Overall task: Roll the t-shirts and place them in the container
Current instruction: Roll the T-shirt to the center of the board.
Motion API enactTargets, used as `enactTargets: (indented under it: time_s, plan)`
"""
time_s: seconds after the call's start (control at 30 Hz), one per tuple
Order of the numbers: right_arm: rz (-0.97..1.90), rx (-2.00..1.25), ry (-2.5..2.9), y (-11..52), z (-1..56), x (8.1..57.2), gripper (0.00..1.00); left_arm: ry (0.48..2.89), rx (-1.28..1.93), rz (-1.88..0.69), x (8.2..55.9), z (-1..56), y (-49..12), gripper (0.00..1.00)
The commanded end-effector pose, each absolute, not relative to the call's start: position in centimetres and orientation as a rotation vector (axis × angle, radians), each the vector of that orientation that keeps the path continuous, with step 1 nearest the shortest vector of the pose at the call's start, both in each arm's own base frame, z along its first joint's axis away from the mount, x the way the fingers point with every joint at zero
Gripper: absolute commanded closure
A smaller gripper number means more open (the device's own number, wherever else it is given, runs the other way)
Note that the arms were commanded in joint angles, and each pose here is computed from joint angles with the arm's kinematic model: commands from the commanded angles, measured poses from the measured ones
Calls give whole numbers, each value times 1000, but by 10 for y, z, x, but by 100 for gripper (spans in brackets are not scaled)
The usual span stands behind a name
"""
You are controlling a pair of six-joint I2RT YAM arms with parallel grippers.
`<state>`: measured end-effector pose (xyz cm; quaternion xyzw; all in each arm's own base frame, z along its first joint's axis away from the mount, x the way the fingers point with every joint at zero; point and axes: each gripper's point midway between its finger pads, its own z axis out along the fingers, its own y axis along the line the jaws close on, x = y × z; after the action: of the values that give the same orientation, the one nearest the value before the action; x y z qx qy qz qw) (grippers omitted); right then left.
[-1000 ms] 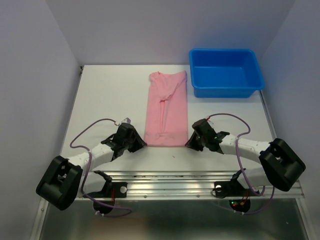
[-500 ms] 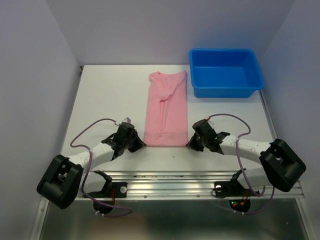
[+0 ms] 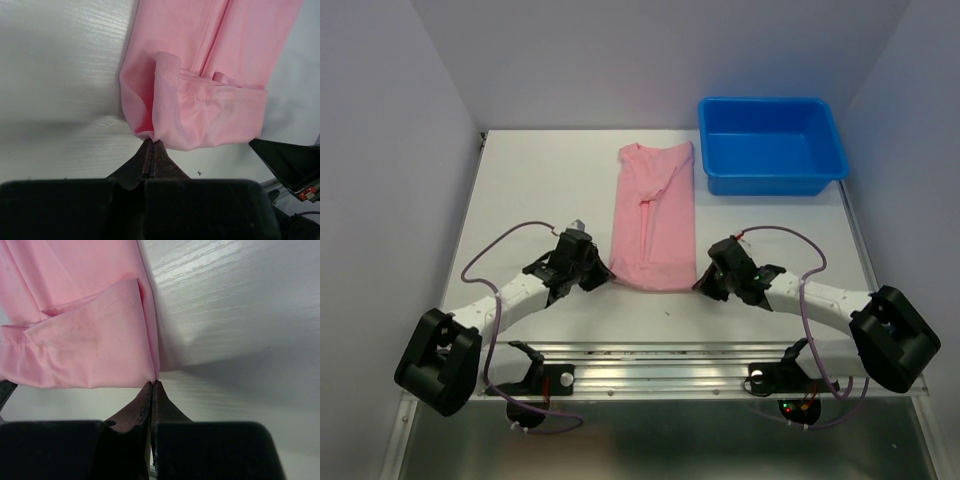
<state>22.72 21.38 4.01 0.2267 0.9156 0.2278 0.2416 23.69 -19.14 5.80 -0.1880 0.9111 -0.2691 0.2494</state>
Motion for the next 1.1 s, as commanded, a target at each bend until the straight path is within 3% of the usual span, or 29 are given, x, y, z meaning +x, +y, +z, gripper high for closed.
enactTargets:
  time_s: [0.0,0.6,1.07]
  plan:
    - [638,644,2441,215,57,241,99,2469,-492,-717,245,72,-193,100]
    - [634,659,2412,219,72,259,99,2472,-483,-703,260,84,-195,100]
    - [614,655,2543,207,42,221,99,2555,-504,-677,226,52,-180,100]
